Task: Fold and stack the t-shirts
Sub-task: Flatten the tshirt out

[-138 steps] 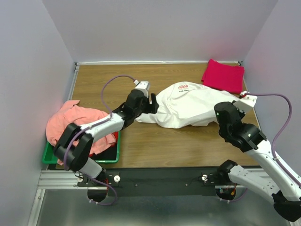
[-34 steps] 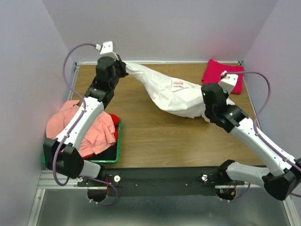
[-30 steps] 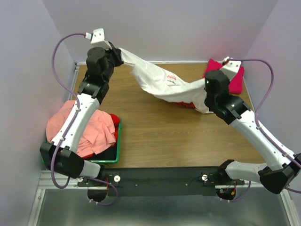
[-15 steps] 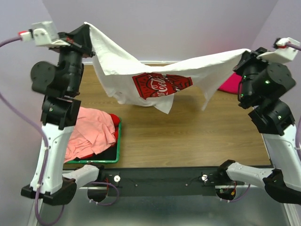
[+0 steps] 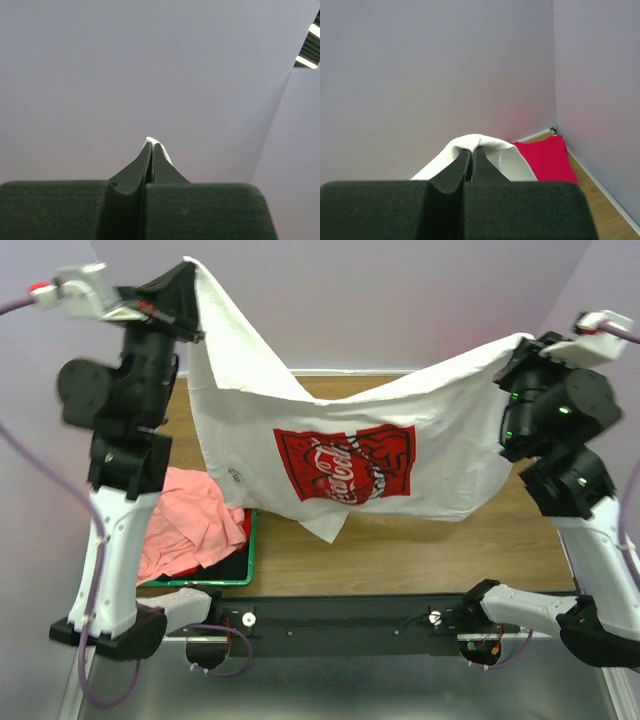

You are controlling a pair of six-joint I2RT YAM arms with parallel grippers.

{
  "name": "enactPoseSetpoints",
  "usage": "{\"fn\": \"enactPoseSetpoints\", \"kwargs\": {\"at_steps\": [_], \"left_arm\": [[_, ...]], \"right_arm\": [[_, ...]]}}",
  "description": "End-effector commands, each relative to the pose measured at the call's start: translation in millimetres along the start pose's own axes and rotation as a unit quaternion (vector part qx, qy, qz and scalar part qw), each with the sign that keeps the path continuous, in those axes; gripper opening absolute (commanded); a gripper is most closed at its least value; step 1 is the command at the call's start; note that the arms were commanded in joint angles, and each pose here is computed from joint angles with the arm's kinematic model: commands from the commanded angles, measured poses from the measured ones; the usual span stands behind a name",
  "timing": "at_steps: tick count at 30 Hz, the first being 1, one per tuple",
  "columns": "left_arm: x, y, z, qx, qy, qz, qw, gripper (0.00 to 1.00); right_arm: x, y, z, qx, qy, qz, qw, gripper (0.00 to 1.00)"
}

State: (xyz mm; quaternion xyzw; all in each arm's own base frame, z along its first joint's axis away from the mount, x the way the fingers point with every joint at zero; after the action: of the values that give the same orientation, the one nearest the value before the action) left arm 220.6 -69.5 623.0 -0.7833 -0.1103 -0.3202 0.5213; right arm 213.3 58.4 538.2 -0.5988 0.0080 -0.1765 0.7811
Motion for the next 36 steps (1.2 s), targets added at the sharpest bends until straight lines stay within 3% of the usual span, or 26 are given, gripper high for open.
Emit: {"fn": "enactPoseSetpoints", "kwargs": {"at_steps": [1,5,10,15,22,29,36], "left_arm": [[33.0,82.8,19.0,0.002,-0.006,0.098,0.995,0.0],[63.2,137.9,31.2,0.005,-0.002,0.137,0.991,0.0],[84.3,143.2,24.8,-0.005,0.031,0.134,0.99,0.0],[80.6,92.2,6.5,-0.005,0.066,0.083,0.994,0.0],[28.1,16.7,-16.9,0.017,0.113,0.014,0.993,0.0],[-29.7,-74.5,-48.7,0.042,0.183,-0.069,0.98,0.0],[-58.0,-127.5,-67.8,0.045,0.222,-0.127,0.966,0.0]], "right_arm": [[32.0,47.1,14.6,-0.06,0.048,0.014,0.997,0.0],[66.0,77.2,14.7,-0.057,0.059,0.024,0.996,0.0],[103.2,95.5,6.8,-0.067,0.076,0.033,0.994,0.01],[96.7,68.6,6.4,-0.048,0.06,0.009,0.997,0.0],[49.4,7.1,-13.1,0.001,0.016,-0.051,0.999,0.01],[-3.9,-53.8,-44.4,0.035,0.004,-0.122,0.992,0.0],[-30.0,-81.8,-58.0,0.044,-0.012,-0.153,0.987,0.0]]}}
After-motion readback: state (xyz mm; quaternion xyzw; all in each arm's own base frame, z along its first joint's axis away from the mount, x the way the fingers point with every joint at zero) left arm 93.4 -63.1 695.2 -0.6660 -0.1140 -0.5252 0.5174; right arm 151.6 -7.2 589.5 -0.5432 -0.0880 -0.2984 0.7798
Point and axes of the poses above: each gripper's point midway between its finger pads, its own x axis out along the fingers, its own z axis along the line the jaws close on, y = z × x, the point moved 8 cm from there along -x, back along the fingers, and after that the axes turned 1 degree about x, right-handed, at the moved point
